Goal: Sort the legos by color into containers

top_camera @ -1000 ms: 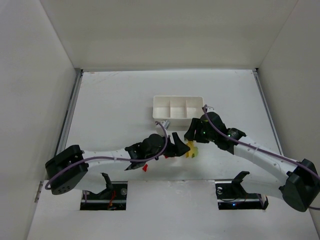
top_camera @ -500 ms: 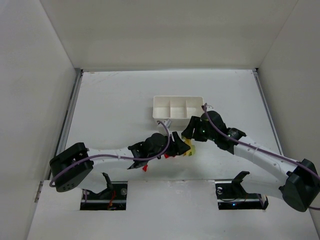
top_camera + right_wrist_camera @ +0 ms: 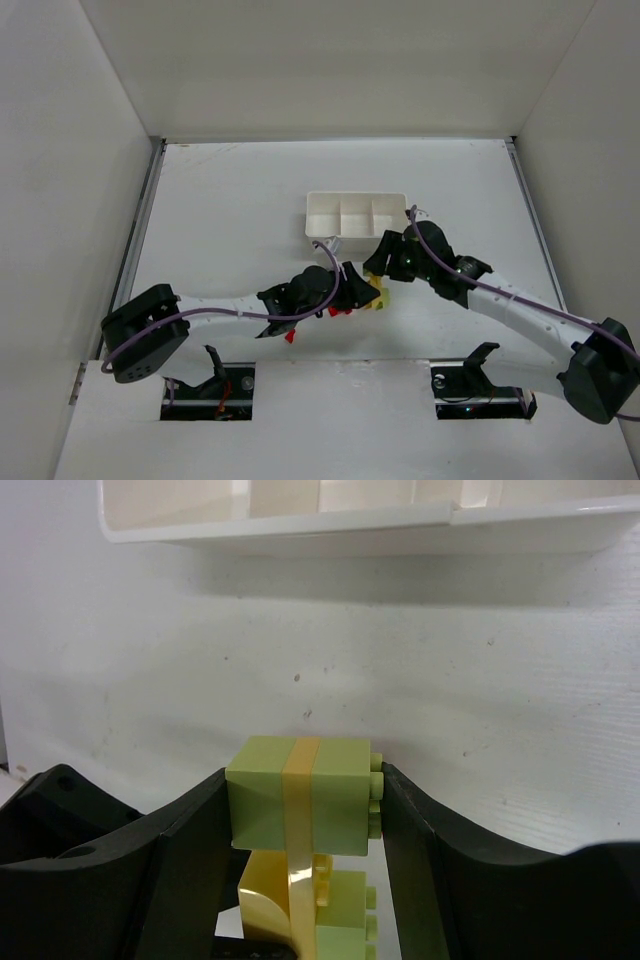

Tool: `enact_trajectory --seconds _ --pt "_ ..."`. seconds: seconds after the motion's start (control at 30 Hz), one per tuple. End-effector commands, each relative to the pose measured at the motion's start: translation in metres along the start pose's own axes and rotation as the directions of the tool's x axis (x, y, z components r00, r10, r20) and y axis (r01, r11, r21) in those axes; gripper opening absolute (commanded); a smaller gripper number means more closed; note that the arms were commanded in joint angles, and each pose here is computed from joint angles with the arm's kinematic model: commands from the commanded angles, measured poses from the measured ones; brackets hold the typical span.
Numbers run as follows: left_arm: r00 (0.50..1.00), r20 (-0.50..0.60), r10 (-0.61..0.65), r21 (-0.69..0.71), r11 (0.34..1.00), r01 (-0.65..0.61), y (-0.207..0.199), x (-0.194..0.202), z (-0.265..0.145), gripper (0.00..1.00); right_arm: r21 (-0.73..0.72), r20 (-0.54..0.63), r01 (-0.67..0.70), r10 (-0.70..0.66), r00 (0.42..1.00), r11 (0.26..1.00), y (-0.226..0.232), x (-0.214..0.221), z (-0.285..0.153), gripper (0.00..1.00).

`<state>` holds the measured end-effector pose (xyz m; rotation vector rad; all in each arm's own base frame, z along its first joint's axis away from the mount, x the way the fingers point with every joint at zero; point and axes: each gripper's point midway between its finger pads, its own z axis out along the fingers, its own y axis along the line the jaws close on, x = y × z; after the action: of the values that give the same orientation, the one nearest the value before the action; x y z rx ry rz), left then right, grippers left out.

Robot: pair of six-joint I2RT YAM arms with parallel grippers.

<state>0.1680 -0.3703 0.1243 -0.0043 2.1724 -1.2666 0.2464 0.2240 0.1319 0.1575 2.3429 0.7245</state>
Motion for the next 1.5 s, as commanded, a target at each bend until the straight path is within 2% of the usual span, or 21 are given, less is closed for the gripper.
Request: enact_trajectory --seconds 0.0,0.13,0.53,0.87,1.03,1.23,1.33,1.47 --pt "1.000 0.017 -0.015 0.106 0.994 0.013 -0.036 -0.009 0.001 0.26 0.015 0.095 -0.011 0.009 0.995 1.000 -0.002 -0.020 0.006 0.38" --pt "1.000 0.016 -0.017 0.126 0.992 0.015 -0.043 -0.010 -0.002 0.18 0.059 0.105 0.000 -0.006 0.994 0.998 -0.011 -0.020 0.011 0.36" --pt "0.997 0.061 -0.037 0.155 0.988 0.027 -0.047 -0.030 -0.017 0.18 0.165 0.126 0.030 -0.052 0.991 0.986 -0.035 -0.020 0.020 0.35" --pt "0.998 0.067 -0.013 0.179 0.984 0.001 -0.044 -0.031 -0.039 0.18 0.151 0.161 0.029 -0.053 0.985 0.988 -0.033 -0.032 0.009 0.35" --pt "0.974 0.224 -0.011 0.097 0.995 -0.011 -0.023 -0.093 -0.057 0.18 0.185 0.175 0.008 -0.041 0.984 0.983 -0.051 -0.035 0.006 0.36" --pt "0.896 0.441 0.056 -0.135 0.991 0.005 0.011 -0.193 -0.063 0.19 0.166 0.188 0.001 -0.033 0.982 0.986 -0.050 -0.034 -0.001 0.36" --pt "0.885 0.437 0.163 -0.304 0.952 -0.026 0.024 -0.218 -0.053 0.19 0.157 0.197 0.002 -0.033 0.980 0.988 -0.048 -0.035 -0.004 0.36" --pt "0.880 0.338 0.335 -0.524 0.844 -0.119 0.044 -0.229 -0.029 0.20 0.138 0.205 0.010 -0.039 0.978 0.990 -0.043 -0.033 -0.009 0.37"
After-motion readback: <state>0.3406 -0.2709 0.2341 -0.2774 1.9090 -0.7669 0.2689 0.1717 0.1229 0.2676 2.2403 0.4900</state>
